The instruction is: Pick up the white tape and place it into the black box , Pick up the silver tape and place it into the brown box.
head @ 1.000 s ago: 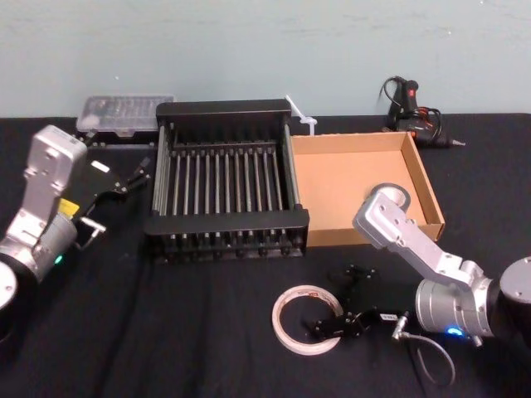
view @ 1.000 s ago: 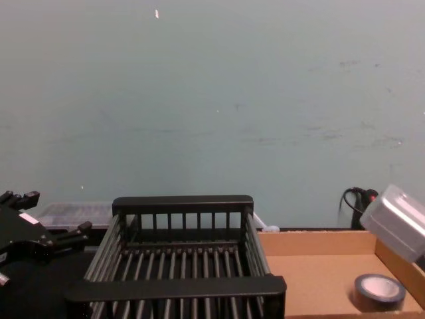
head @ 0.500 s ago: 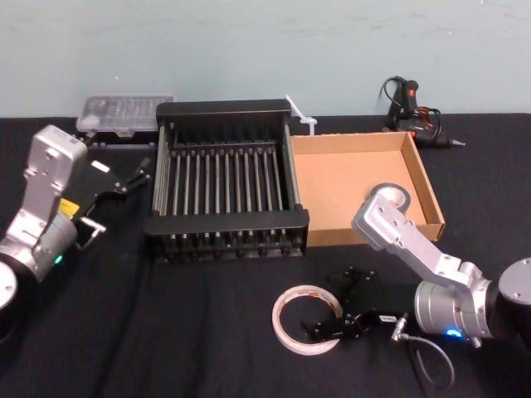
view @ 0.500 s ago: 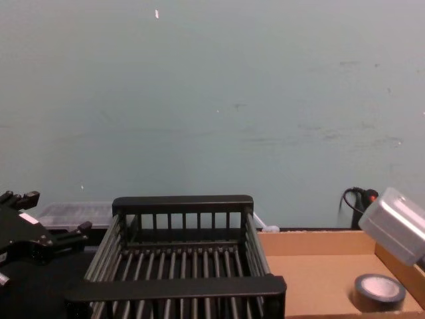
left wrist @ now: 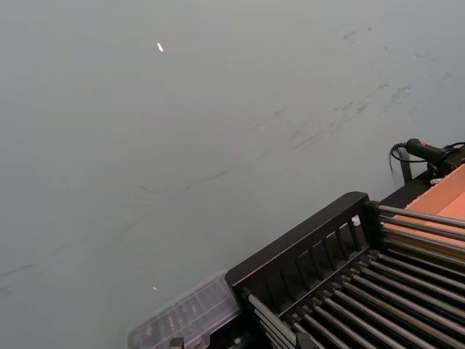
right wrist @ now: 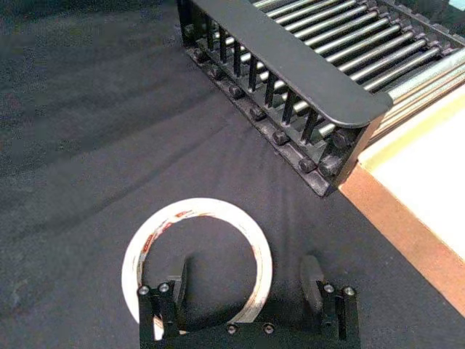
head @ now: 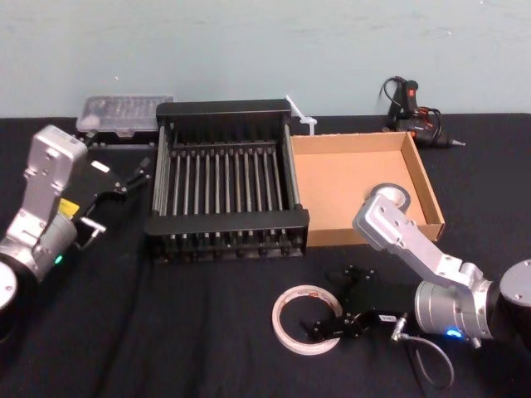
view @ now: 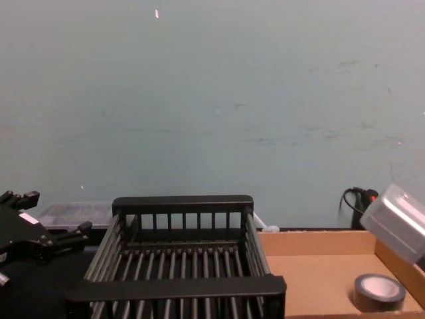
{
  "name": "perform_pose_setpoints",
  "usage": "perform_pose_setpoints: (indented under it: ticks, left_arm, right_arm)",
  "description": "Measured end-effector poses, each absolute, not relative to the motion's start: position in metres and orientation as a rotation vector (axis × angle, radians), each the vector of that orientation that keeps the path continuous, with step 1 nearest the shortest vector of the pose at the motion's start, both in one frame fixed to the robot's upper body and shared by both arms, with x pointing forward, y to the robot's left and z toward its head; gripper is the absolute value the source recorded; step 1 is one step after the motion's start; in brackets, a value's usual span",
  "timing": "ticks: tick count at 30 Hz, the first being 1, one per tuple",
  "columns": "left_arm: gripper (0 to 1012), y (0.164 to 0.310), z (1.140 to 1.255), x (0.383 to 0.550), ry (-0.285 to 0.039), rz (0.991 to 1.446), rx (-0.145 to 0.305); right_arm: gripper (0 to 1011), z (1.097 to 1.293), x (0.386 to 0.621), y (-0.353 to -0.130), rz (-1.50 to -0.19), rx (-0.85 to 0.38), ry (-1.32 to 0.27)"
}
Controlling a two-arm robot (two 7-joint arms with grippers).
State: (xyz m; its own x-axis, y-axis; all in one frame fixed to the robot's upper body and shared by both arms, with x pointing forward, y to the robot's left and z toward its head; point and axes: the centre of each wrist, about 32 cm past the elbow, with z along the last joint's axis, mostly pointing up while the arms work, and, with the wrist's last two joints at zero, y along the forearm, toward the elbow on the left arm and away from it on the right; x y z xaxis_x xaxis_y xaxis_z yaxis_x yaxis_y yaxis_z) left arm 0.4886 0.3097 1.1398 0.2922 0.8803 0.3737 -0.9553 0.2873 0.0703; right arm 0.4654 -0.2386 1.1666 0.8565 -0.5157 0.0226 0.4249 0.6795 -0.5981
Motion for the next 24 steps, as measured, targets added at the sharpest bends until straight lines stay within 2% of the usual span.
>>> perform_pose_setpoints:
  ticks: [24]
  left_arm:
    - [1001, 0.3097, 1.1398, 0.4886, -0.285, 1.248, 0.304]
  right_arm:
    - [1002, 1.1660, 0.4648, -0.2364, -0.514, -0.637, 0.154]
